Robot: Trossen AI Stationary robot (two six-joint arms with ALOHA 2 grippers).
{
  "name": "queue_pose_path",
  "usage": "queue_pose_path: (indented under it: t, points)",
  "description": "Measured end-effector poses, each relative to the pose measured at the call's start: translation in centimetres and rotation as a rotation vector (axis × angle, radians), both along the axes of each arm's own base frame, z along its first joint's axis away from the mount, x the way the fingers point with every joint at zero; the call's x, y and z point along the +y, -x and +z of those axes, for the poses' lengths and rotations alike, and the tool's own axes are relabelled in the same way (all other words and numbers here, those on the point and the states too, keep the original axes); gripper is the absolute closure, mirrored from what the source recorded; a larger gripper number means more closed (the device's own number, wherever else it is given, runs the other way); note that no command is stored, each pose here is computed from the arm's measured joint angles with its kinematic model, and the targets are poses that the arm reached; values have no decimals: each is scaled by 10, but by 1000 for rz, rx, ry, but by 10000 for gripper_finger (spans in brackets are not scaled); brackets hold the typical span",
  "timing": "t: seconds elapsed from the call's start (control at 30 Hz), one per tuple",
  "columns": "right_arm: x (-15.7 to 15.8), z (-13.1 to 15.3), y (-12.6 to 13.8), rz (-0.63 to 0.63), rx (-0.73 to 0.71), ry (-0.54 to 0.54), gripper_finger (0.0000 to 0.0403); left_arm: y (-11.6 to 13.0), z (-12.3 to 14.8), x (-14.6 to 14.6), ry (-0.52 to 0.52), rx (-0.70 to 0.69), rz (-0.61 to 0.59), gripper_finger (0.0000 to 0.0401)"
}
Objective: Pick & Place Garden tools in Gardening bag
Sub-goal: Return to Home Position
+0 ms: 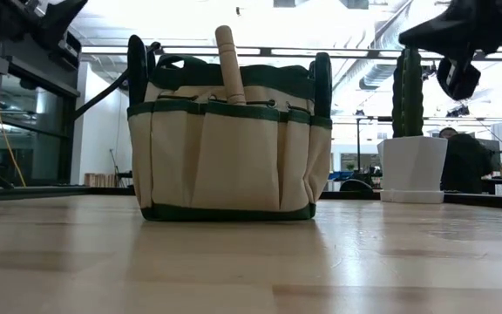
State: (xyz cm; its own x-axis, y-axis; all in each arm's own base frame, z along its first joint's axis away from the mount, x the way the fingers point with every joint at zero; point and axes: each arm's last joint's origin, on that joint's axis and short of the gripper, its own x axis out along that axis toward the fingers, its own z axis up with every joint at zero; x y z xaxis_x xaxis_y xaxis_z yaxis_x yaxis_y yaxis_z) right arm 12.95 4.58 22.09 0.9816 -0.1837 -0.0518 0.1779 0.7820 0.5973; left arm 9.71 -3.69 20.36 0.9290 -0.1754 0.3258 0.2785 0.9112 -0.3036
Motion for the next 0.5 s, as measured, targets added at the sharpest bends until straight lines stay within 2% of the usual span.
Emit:
queue_pose_path:
  t: [0.13,0.5]
  points:
    - [-4,-9,7,2,-10,-6,399,0,-2,0,-19,15,1,221]
    - [-17,-28,28,-12,-117,-24,399,6,2,7,-68,-59,47,221]
